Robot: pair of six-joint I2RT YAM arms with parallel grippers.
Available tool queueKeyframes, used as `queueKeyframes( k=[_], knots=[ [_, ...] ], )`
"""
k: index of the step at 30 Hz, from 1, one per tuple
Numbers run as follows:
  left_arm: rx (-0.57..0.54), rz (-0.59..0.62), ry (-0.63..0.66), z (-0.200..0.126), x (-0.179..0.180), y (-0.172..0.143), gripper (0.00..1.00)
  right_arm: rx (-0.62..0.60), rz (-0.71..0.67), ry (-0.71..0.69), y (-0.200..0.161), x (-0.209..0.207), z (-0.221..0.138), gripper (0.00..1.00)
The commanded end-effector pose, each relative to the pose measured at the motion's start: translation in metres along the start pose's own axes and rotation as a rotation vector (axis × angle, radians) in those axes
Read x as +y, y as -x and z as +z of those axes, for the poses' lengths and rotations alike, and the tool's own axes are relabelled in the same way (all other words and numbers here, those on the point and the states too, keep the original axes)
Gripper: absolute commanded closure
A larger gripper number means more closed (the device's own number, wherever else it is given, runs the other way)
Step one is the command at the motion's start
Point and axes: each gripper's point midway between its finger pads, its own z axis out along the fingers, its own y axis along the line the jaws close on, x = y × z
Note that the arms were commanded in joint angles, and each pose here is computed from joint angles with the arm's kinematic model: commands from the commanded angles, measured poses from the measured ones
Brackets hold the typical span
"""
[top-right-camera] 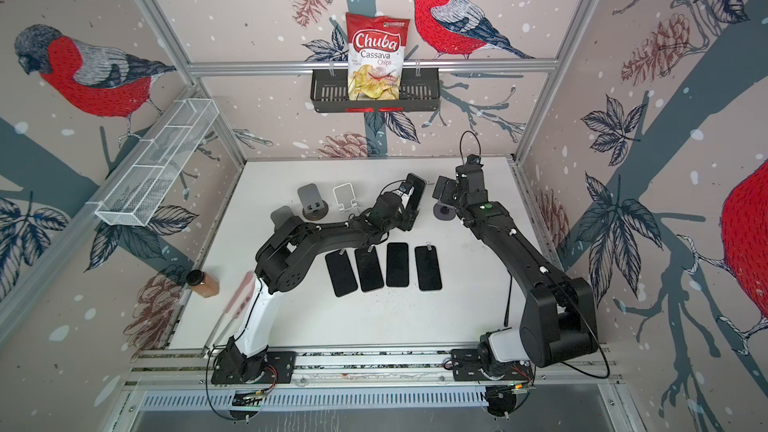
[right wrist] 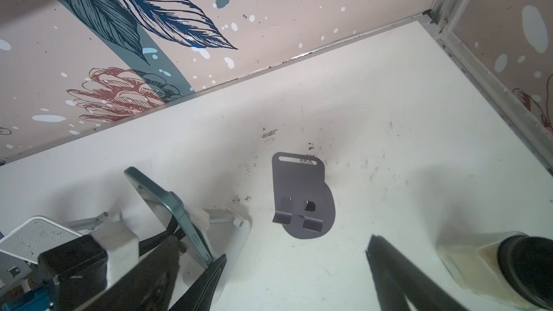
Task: Remove the phone from the phone stand
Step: Rotate the phone stand at the top-center of the table.
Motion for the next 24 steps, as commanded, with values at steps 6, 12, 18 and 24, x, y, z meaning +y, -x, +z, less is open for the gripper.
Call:
queueKeyframes(
  k=[6, 12, 18, 24],
  knots=[
    [0.006, 0.043, 0.022, -0.007, 0.005, -0.003, 0.26, -0.019, -0.009, 0.048, 0.009, 0.013, 0.001, 0.01],
    [-0.030, 0.049, 0.025, -0.013, 0.005, 0.006, 0.26, -0.018, -0.015, 0.054, 0.010, 0.016, 0.002, 0.01],
    [-0.044, 0.052, 0.023, -0.014, 0.005, 0.009, 0.26, -0.010, -0.023, 0.096, 0.010, 0.026, 0.004, 0.01],
    [-0.048, 0.042, 0.000, -0.012, 0.002, 0.003, 0.26, 0.009, -0.047, 0.163, 0.001, 0.039, 0.011, 0.04]
  ],
)
